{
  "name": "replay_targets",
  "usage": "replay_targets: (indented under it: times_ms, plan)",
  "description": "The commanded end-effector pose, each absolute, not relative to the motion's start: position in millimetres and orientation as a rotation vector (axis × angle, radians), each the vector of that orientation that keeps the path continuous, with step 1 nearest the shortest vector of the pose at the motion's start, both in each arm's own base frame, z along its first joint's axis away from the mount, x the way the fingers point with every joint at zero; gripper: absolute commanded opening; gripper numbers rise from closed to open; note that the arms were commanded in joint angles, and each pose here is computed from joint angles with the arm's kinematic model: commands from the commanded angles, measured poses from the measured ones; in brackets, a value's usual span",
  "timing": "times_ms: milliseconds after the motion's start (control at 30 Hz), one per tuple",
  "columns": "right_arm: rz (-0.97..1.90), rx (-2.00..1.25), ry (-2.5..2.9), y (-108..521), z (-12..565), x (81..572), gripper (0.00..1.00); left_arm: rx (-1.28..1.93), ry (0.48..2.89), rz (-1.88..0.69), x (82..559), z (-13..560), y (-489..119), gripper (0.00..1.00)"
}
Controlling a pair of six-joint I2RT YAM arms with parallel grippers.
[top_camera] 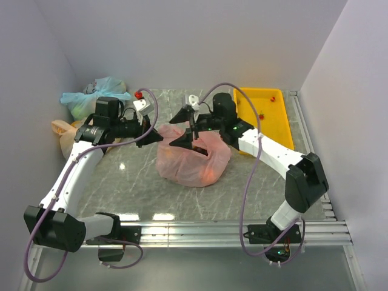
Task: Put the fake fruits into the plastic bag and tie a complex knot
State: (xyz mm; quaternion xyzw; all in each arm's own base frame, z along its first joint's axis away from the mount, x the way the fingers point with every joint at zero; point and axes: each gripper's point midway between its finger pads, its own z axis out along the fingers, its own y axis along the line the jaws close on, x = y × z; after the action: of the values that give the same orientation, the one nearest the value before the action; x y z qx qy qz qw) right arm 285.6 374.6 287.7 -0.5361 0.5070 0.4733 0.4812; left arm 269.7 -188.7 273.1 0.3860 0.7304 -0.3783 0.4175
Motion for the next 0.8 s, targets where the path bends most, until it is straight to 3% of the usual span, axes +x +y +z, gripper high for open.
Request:
replay_targets:
  times_ms: [0, 367, 400, 533, 567, 600, 667, 767]
  plan:
    - [1.109, -1.325, 0.999, 397, 327, 280, 0.99, 0.980, 1.779, -0.941, 271, 293, -193, 0.00]
    - [1.087, -1.414, 1.042, 429, 269, 294, 0.99, 0.998, 1.723, -0.951, 268, 307, -196, 0.00]
    - [1.073, -1.412, 1.062, 430, 262, 298, 0.96, 0.999, 1.711, -0.952, 266, 311, -197, 0.00]
    - [1.068, -1.412, 1.140, 432, 233, 307, 0.60, 0.991, 1.695, -0.948, 265, 320, -196, 0.00]
    - [1.075, -1.409, 1.146, 433, 230, 306, 0.47, 0.981, 1.702, -0.953, 265, 321, -197, 0.00]
    - [1.091, -1.402, 1.174, 432, 224, 306, 0.20, 0.974, 1.702, -0.946, 266, 322, -196, 0.00]
    - [1.128, -1.383, 1.226, 433, 214, 305, 0.14, 0.956, 1.701, -0.953, 266, 327, -197, 0.00]
    - [1.207, -1.342, 1.346, 431, 190, 299, 0.16, 0.916, 1.669, -0.932, 270, 339, -196, 0.00]
